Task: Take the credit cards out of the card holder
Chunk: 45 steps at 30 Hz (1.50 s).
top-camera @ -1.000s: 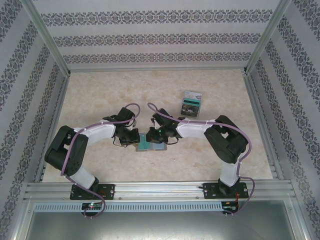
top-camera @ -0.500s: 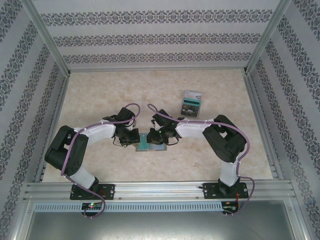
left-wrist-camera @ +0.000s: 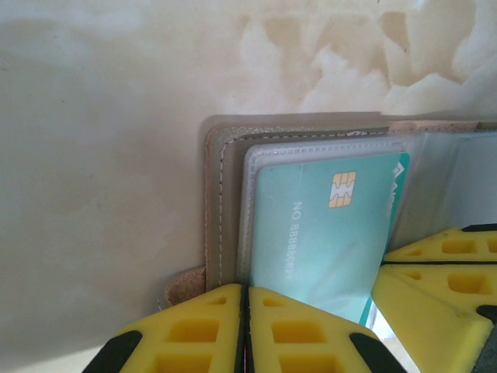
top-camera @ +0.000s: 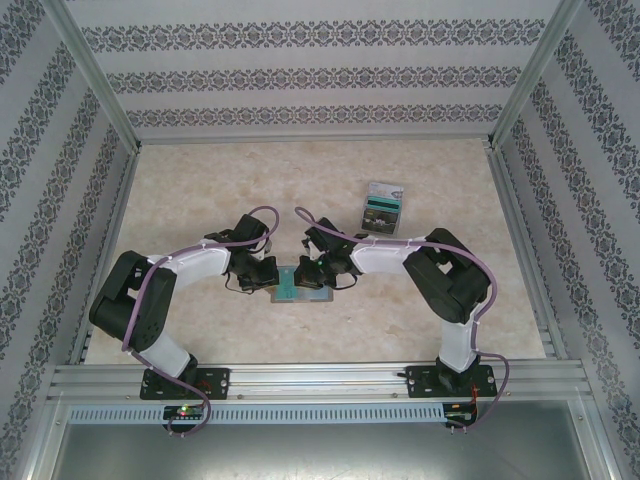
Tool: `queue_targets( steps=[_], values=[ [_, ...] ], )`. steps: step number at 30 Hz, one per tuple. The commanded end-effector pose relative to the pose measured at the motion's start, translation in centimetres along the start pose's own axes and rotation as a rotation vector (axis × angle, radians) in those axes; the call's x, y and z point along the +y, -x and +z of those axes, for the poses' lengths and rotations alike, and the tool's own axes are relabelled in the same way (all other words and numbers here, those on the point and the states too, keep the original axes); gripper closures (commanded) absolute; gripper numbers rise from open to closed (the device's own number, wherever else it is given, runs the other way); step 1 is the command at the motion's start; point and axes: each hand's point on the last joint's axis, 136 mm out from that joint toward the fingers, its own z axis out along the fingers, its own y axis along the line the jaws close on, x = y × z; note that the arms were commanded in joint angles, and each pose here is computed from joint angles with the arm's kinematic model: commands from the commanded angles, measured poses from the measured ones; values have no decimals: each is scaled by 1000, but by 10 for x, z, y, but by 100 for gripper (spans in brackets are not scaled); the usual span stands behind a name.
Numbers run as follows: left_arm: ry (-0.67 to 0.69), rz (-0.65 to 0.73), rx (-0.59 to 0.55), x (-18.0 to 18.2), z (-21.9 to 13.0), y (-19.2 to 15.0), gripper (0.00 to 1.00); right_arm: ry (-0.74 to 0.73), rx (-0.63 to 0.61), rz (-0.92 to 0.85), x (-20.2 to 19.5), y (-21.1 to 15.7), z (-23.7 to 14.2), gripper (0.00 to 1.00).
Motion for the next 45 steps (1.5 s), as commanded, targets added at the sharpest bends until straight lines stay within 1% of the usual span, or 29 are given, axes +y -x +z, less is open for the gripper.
queue_targets(
  steps=[1,9,13,14,15,18,21,28,29,31,33,38,45],
  values=[
    [19,-16,23,7,3,-6,92,16,-35,2,-1,4,-12,100],
    [18,-13,23,6,3,-5,92,7,-39,14,-14,-3,-21,100],
    [15,-11,26,6,4,-5,92,24,-45,6,-10,-1,-21,100],
    [14,-12,27,6,4,-5,92,28,-43,4,-9,0,-20,99],
    [13,-12,28,5,4,-5,92,32,-42,2,-8,1,-19,93],
    [9,-13,29,5,4,-5,93,50,-34,4,-5,4,-13,85],
    [5,-12,30,4,4,-4,96,57,-34,11,-5,6,-7,83],
    [-3,-10,32,1,4,-3,97,81,-30,12,2,11,0,82],
    [-2,-9,33,1,5,-3,97,81,-31,11,2,12,0,83],
    [-1,-7,32,1,4,-2,97,74,-30,14,0,11,-1,89],
    [-1,-6,33,1,4,-3,97,65,-34,22,-3,11,-3,100],
    [4,3,34,1,4,-1,97,41,-55,29,-17,12,-15,100],
    [4,10,32,-1,3,0,97,12,-72,19,-36,12,-43,100]
  ],
)
